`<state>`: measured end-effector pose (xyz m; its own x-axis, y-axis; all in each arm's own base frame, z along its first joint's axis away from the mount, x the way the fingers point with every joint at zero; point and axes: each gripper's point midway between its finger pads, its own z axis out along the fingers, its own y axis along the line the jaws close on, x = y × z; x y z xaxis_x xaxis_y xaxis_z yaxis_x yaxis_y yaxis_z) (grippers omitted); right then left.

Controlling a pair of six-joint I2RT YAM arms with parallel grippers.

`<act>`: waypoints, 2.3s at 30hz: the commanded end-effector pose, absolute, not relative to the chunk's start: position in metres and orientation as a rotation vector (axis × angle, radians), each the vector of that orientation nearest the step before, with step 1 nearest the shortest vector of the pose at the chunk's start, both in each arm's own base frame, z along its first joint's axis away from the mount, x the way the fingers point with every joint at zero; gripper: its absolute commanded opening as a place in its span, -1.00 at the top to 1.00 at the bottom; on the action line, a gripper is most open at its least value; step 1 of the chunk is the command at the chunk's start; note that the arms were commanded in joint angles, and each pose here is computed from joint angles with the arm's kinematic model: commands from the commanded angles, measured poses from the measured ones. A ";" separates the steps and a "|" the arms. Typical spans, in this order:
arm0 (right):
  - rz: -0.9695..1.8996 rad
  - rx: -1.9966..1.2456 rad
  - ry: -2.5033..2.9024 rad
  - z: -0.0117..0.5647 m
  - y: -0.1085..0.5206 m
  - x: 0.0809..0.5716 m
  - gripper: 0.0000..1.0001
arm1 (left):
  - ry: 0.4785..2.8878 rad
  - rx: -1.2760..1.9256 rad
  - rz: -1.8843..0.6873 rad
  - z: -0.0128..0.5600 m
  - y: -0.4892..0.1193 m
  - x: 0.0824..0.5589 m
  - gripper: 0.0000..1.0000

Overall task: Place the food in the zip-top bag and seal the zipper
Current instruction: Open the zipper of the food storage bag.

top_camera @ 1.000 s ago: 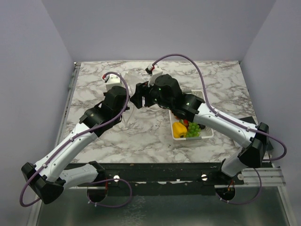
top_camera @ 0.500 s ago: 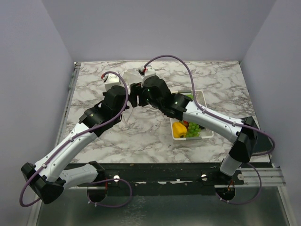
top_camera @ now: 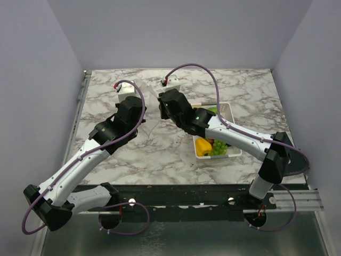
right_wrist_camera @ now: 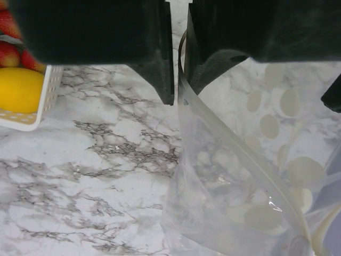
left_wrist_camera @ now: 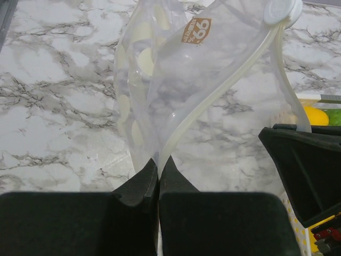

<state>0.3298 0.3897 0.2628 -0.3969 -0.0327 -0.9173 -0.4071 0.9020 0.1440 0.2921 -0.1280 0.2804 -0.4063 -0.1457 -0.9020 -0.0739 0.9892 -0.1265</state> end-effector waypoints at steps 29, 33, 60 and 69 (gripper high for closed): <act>0.049 -0.294 1.996 0.192 0.330 0.337 0.99 | 1.947 -0.095 0.532 0.309 -0.063 0.297 1.00; 0.049 -0.288 2.002 0.189 0.327 0.337 0.99 | 1.948 -0.090 0.540 0.308 -0.061 0.296 1.00; 0.521 -0.374 1.982 0.226 0.388 0.312 0.27 | 1.997 -0.009 0.567 0.281 -0.089 0.311 1.00; 0.583 -0.356 1.938 0.250 0.374 0.298 0.03 | 2.006 0.001 0.598 0.269 -0.093 0.316 1.00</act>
<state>0.3060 0.3793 0.2288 -0.4387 -0.0448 -0.8975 -0.4719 0.8614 0.1877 0.3132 -0.0936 0.2678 -0.5112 0.2433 -0.8243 -0.2203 0.8900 0.3993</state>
